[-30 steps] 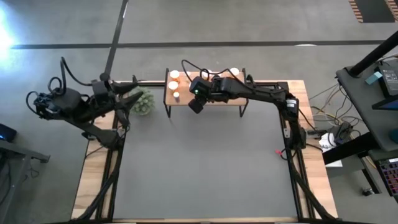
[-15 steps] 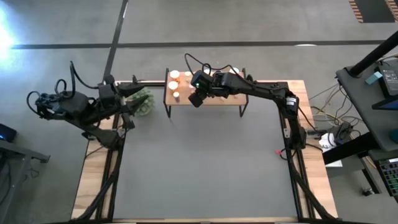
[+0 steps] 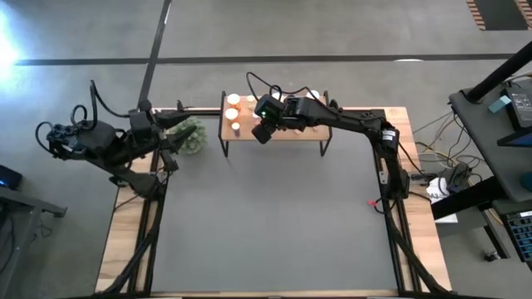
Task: Pick and place medicine bottles onto shelf by color
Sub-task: Put the small blue pill bottle on the shelf
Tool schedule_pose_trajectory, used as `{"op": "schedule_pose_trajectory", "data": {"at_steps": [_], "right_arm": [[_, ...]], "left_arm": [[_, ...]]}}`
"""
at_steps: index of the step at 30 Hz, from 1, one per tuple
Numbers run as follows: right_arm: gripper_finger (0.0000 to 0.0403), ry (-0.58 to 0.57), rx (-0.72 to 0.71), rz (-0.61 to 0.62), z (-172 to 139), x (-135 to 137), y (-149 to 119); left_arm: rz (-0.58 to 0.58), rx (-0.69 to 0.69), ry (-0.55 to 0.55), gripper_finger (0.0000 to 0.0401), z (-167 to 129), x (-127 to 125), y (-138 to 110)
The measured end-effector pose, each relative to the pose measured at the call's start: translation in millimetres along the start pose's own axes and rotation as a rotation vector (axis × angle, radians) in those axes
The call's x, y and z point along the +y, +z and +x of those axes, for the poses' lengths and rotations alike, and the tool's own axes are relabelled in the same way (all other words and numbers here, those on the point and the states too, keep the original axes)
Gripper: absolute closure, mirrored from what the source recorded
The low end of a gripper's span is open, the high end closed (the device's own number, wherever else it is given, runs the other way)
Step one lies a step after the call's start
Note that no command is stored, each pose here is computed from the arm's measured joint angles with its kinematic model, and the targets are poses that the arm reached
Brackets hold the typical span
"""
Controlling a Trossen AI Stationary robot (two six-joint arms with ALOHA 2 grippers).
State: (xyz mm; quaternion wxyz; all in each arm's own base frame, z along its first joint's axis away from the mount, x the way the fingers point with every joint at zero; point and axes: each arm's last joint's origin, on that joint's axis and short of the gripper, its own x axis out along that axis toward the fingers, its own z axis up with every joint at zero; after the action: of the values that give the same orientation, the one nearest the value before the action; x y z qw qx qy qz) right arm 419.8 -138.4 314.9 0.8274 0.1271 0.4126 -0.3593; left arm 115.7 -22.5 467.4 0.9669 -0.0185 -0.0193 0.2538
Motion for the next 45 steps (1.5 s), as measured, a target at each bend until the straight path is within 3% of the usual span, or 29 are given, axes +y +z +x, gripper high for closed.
{"op": "schedule_pose_trajectory", "data": {"at_steps": [32,40,45], "right_arm": [[0.0266,-0.001,0.003,-0.047,0.0,-0.1,-0.3],[0.0283,-0.002,0.002,-0.04,-0.1,-0.1,-0.3],[0.0255,-0.002,0.002,-0.037,-0.2,-0.2,-0.2]], "left_arm": [[0.001,0.0,0.0,0.0239,-0.1,0.1,-0.3],[0.001,0.0,0.0,0.0239,-0.1,0.1,-0.3],[0.0,0.0,0.0,0.0239,-0.1,0.2,-0.2]]}}
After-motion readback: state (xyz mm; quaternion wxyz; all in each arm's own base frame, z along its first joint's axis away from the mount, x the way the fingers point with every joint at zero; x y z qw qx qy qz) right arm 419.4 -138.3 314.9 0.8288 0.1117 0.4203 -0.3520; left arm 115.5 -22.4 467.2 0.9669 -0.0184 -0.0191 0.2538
